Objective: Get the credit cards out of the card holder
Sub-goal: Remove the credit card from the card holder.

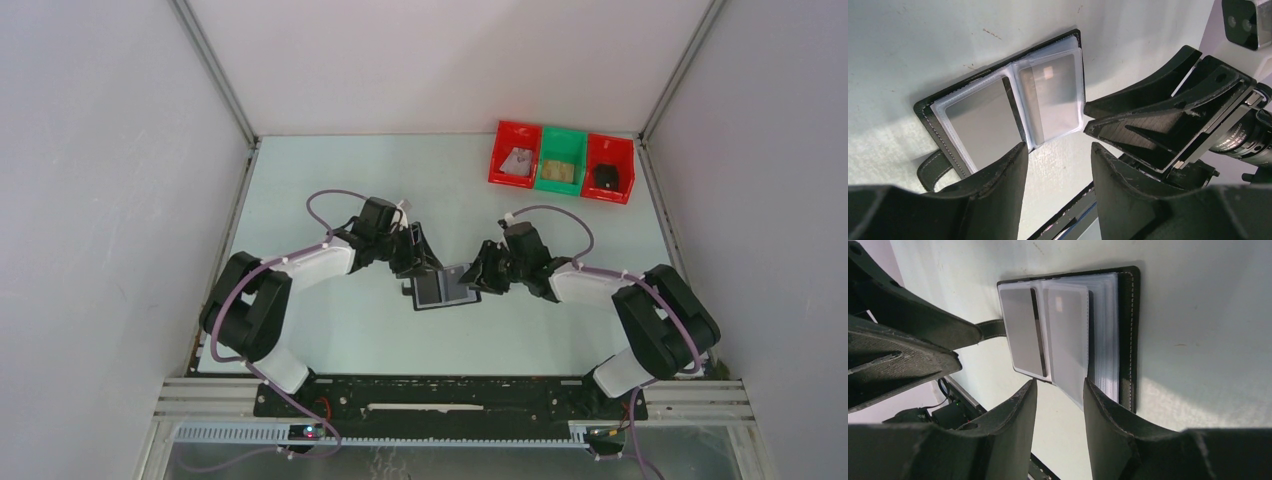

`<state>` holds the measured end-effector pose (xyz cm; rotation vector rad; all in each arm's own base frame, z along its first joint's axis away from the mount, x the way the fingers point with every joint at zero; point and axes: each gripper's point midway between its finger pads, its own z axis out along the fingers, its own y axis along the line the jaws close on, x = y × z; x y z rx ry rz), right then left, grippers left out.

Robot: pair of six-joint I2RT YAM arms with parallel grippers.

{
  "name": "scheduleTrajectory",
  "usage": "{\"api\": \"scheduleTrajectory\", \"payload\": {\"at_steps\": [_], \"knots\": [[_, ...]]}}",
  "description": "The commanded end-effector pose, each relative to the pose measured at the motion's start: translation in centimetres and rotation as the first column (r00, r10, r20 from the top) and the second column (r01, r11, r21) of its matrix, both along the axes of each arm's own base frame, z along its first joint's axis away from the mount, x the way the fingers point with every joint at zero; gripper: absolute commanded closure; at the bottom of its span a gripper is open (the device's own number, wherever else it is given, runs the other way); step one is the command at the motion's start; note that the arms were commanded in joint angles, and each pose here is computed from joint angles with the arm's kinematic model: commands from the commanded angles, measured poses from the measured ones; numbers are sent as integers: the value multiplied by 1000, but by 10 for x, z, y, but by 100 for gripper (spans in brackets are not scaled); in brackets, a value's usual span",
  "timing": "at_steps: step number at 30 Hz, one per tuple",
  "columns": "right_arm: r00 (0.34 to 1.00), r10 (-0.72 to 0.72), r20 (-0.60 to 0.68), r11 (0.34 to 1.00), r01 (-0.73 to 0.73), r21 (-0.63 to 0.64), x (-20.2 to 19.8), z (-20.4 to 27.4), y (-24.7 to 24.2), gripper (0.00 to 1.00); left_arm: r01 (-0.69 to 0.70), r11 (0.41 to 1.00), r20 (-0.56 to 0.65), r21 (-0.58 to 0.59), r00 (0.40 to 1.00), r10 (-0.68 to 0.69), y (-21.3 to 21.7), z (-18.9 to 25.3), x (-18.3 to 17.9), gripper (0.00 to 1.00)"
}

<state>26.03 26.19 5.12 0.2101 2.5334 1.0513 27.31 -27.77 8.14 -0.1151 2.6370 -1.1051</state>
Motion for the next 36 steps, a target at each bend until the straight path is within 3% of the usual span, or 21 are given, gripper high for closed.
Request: {"api": "scheduleTrajectory", "payload": {"at_steps": [1, 18, 36], "knots": [[997, 31, 75, 997, -36, 62, 7, 30, 21, 52, 0, 1000, 29, -12, 1000, 0, 1, 5, -2, 46], [991, 99, 87, 991, -106, 85, 3, 40, 52, 52, -43, 999, 50, -13, 998, 43, 19, 12, 4, 46], [984, 149, 99, 981, -160, 112, 6, 48, 80, 52, -158, 987, 98, 6, 983, 157, 71, 28, 15, 46]]}}
